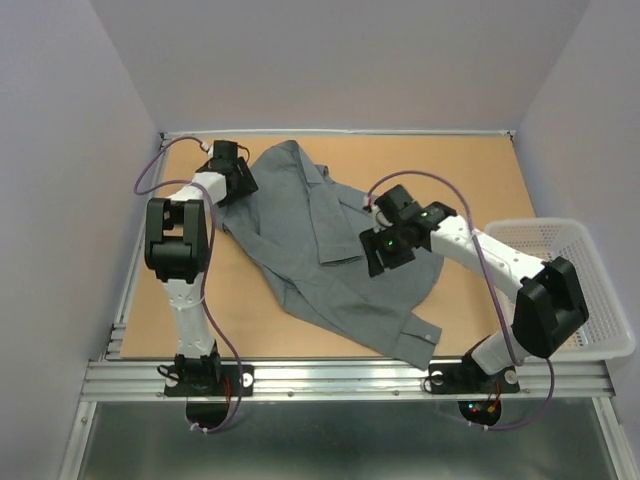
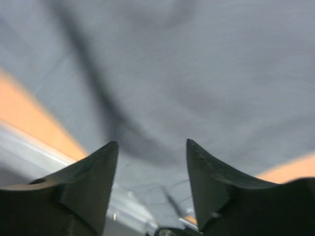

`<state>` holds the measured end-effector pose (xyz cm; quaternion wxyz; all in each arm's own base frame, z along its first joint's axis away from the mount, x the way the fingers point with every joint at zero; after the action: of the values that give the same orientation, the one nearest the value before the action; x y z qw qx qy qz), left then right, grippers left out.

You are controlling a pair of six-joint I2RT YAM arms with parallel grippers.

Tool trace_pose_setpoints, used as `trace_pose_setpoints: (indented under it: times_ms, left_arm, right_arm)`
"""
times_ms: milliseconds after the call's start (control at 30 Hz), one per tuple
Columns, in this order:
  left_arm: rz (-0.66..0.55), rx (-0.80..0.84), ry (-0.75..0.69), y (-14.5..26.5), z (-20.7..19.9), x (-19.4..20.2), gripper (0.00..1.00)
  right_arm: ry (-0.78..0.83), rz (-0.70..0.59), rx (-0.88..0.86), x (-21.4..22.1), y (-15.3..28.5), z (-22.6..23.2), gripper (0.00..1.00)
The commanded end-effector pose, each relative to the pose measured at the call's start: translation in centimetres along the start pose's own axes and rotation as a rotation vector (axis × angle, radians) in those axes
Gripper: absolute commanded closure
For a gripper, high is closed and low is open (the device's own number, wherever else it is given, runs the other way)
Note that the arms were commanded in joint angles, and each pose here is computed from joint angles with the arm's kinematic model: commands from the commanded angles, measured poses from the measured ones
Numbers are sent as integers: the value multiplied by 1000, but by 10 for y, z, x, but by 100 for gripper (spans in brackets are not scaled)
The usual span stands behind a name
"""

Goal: Fold and stack the long sleeve shirts
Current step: Flatten the shirt out

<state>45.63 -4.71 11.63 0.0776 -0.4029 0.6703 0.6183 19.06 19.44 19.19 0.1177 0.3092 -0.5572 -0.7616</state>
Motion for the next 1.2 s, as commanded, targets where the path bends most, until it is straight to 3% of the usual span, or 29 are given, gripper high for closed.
trace_pose_setpoints:
  times_ms: [0,133,200,333,467,767,933,1167]
  left_arm:
    - [-95,90,-24,67,-9,-17,22]
    - [-163,187,-109,133,-31,-1,22]
    - [-140,228,-199,158,-45,29,22]
    - [-49,289,-219,181,-55,79,22]
    - [27,279,-162,183,-42,119,22]
    - [84,298,39,179,-43,136,24]
    - [128,308,153,173,-59,141,27]
    - [171,283,230,168,-89,154,32]
  right_arm:
    - [-367,-191,275,-26,26,-67,34]
    - [-479,-155,311,-28,-4,-87,31]
    - [-531,-186,326,-35,-22,-98,31]
    - [-562,-222,366,-57,-49,-115,30]
    - [-586,-267,427,-79,-68,-132,30]
    - [-719,-338,530,-132,-109,-209,28]
    - [-690,-395,457,-157,-101,-208,25]
    - [-681,-386,457,-147,-103,-206,24]
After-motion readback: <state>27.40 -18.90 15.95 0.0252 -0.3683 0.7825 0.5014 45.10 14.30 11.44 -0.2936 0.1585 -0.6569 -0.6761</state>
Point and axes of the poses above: each gripper's point midway between its finger pads, its own y axis back along the fingers, its own z axis along the line the jaws close on, x = y × z, the point moved 10 cm from there along y, back along the fingers, and after that the axes turned 2 degrees about y, right-handed, at the moved point
